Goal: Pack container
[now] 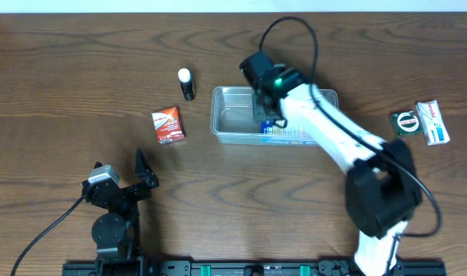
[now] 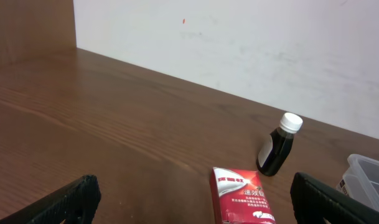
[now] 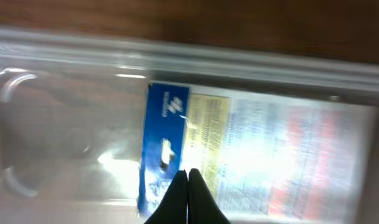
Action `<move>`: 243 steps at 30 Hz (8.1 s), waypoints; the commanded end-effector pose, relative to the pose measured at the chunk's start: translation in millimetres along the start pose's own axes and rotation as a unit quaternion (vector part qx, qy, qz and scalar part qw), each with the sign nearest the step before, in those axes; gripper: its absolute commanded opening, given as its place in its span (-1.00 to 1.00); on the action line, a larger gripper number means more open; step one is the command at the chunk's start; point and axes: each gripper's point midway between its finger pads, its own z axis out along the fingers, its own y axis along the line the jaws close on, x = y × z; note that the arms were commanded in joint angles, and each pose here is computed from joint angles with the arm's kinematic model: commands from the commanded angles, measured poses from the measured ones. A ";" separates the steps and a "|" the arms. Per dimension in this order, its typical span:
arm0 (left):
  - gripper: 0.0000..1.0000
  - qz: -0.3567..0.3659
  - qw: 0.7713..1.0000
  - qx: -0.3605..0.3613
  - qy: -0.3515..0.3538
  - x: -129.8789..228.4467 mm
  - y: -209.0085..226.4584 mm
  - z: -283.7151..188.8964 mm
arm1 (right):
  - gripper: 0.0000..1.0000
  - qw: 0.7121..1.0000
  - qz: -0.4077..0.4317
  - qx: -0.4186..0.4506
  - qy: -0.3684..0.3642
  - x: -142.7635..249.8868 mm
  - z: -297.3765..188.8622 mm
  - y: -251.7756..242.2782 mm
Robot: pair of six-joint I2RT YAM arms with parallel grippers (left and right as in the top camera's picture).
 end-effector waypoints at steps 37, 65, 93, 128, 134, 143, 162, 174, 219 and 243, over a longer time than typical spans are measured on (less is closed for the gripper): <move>0.96 0.007 1.000 -0.020 0.021 16.0 9.2 1.2 | 0.99 0.907 0.384 0.164 -0.050 67.5 18.1 -454.7; 0.96 0.007 1.000 -0.020 0.021 16.0 9.2 1.2 | 0.98 0.984 0.162 0.041 -0.058 41.7 108.6 -413.2; 0.96 0.007 1.000 -0.020 0.021 16.0 9.2 1.2 | 0.99 0.955 0.231 -0.093 -0.159 5.7 76.0 -406.0; 0.96 0.007 1.000 -0.020 0.021 16.0 9.2 1.2 | 0.98 0.924 0.300 -0.206 -0.114 7.9 72.0 -355.3; 0.96 0.007 1.000 -0.020 0.021 16.0 9.2 1.2 | 0.94 0.923 0.318 -0.198 -0.088 18.6 75.3 -354.0; 0.96 0.007 1.000 -0.020 0.021 16.0 9.2 1.2 | 0.98 0.921 0.336 -0.181 -0.082 21.1 77.9 -359.7; 0.96 0.007 1.000 -0.020 0.021 16.0 9.2 1.2 | 0.98 0.975 0.207 -0.053 -0.060 36.2 91.1 -381.3; 0.97 0.007 1.000 -0.020 0.021 16.0 9.2 1.2 | 0.98 0.979 0.198 -0.013 -0.046 40.8 93.1 -389.0; 0.96 0.007 1.000 -0.020 0.021 16.0 9.2 1.2 | 0.98 0.969 0.238 -0.019 -0.061 42.9 85.5 -410.4; 0.96 0.007 1.000 -0.020 0.021 16.0 9.2 1.2 | 0.94 0.987 0.121 0.103 -0.007 48.6 87.6 -416.3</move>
